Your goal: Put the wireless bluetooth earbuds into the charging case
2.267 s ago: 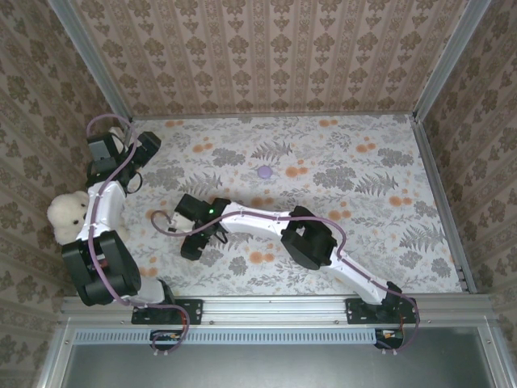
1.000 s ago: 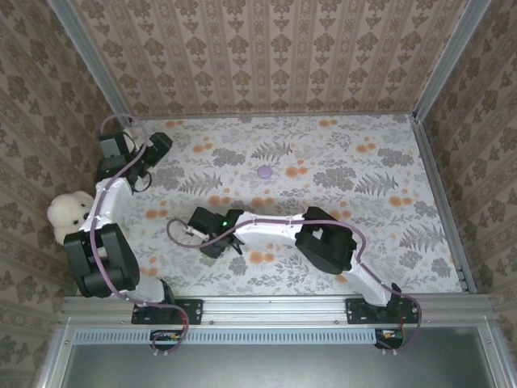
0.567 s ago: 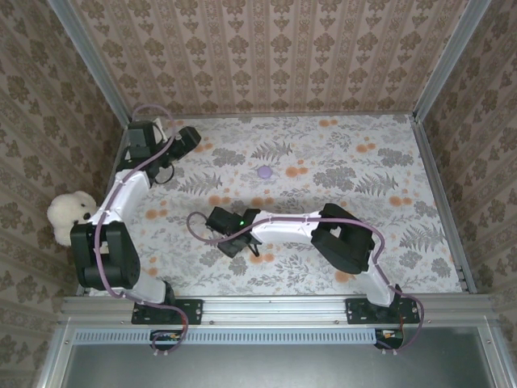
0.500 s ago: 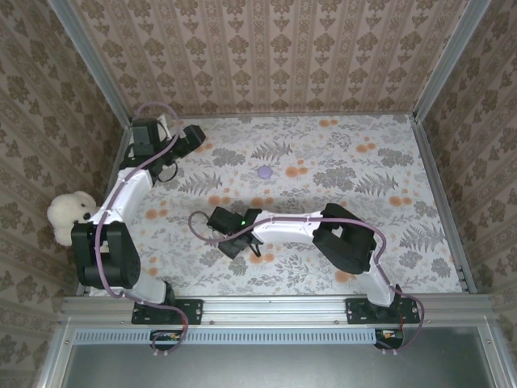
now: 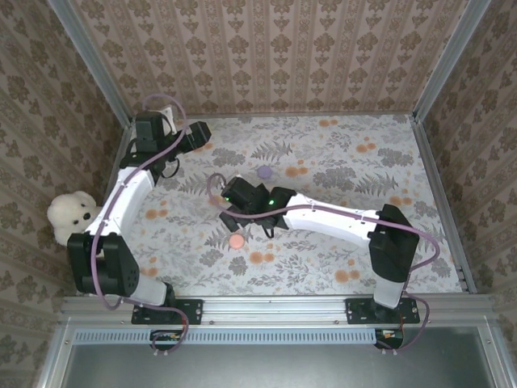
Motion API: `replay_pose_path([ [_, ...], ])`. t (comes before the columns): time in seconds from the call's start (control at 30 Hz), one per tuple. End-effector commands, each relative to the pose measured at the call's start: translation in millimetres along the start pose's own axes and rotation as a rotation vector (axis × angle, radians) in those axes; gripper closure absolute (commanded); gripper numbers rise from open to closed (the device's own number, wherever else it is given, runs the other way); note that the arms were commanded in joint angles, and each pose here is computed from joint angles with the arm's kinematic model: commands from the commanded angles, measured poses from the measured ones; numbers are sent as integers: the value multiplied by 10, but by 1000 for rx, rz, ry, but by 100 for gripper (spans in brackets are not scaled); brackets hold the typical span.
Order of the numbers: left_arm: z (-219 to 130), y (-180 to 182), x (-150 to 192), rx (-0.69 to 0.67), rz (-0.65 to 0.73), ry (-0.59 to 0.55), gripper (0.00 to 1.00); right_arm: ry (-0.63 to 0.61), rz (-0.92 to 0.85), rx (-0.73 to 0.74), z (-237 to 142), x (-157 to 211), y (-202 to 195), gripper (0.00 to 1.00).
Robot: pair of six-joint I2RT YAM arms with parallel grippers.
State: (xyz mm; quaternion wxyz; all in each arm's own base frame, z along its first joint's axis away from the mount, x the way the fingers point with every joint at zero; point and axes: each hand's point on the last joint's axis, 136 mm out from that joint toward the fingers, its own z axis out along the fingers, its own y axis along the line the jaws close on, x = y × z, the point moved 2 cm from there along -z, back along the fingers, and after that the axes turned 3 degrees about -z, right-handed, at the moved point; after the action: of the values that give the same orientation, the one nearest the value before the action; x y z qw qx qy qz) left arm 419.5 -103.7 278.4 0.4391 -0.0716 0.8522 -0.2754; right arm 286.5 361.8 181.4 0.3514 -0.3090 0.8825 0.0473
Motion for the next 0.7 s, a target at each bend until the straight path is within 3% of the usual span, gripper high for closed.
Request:
replay_pose_path([
  [0.0, -242, -82, -155, -33, 66, -77, 0, -61, 110, 96, -213, -149, -298, 0],
  [0.2, -493, 119, -197, -108, -11, -224, 0, -26, 241, -141, -181, -131, -279, 0],
  [0.37, -715, 363, -176, -139, -132, -332, 0, 68, 207, -263, -35, 40, -96, 4],
  [0.57, -756, 405, -135, -140, -117, -291, 0, 248, 90, -387, 176, 372, 178, 14],
  [0.67, -767, 447, -132, -157, -137, -302, 0, 332, -2, -386, 275, 535, 260, 14],
])
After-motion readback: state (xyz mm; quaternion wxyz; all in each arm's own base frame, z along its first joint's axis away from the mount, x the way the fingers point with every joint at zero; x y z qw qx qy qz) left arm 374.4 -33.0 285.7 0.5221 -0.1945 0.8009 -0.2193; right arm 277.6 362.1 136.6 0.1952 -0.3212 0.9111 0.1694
